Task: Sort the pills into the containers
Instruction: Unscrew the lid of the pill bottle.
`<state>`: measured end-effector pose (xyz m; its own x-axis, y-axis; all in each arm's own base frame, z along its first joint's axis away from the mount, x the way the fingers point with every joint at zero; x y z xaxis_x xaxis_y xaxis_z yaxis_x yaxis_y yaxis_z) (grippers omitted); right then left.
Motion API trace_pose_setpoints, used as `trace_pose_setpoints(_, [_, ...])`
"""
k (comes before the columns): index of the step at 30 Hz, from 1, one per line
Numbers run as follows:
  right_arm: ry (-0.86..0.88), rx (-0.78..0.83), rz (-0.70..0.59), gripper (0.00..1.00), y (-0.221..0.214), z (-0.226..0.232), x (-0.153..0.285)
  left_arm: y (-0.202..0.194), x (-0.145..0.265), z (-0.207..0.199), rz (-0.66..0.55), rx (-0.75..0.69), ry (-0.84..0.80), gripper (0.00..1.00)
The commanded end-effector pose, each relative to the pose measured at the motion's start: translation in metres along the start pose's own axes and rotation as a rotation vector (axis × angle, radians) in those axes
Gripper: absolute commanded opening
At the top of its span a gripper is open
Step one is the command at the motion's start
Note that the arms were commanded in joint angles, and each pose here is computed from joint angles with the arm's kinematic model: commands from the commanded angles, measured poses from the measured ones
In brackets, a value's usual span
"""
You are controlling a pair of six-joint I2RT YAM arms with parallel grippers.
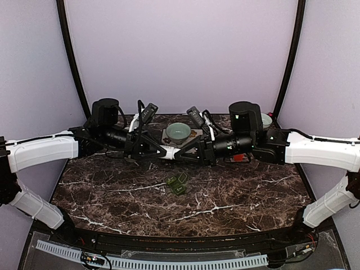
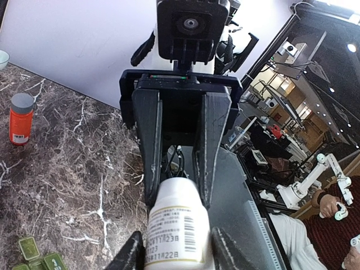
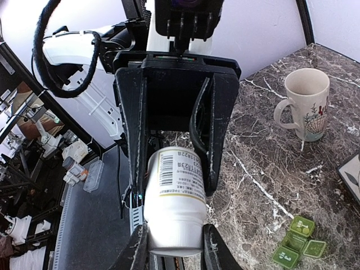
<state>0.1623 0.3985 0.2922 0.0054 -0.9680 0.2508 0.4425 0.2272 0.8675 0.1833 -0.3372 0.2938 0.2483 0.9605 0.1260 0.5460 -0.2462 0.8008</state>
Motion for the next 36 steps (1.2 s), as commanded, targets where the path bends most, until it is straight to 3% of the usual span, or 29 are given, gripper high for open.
trace_pose_setpoints(1, [0.017,0.038,-0.078,0.0,0.026,0.008,0.005,0.006,0.005,-0.012,-0.02,-0.046,-0.02,0.37])
trace_pose_setpoints(6, [0.022,0.037,-0.078,0.0,0.026,0.008,0.004,0.006,0.004,-0.011,-0.018,-0.043,-0.026,0.11])
trace_pose_setpoints(10, [0.012,0.061,-0.061,0.0,0.025,0.008,0.003,0.009,0.004,-0.013,-0.018,-0.05,-0.025,0.0])
trace_pose_setpoints(20, [-0.157,0.343,0.056,0.0,0.013,0.009,-0.004,0.015,0.002,-0.019,-0.003,-0.019,-0.079,0.0])
trace_pose_setpoints(36, [-0.505,0.748,0.134,0.0,-0.011,-0.01,-0.007,0.019,0.002,-0.027,0.016,0.002,-0.133,0.0])
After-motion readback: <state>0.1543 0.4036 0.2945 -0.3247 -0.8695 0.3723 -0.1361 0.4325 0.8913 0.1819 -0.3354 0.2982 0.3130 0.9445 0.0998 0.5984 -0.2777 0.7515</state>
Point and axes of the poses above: each gripper's point midway between its finger pads, its own x axis back along the fingers, its own z axis along the line the jaws close on, y = z × x, the point moved 1 cm from there along x, back along the fingers, and after that the axes turned 3 degrees about x, right-handed, at the moved point
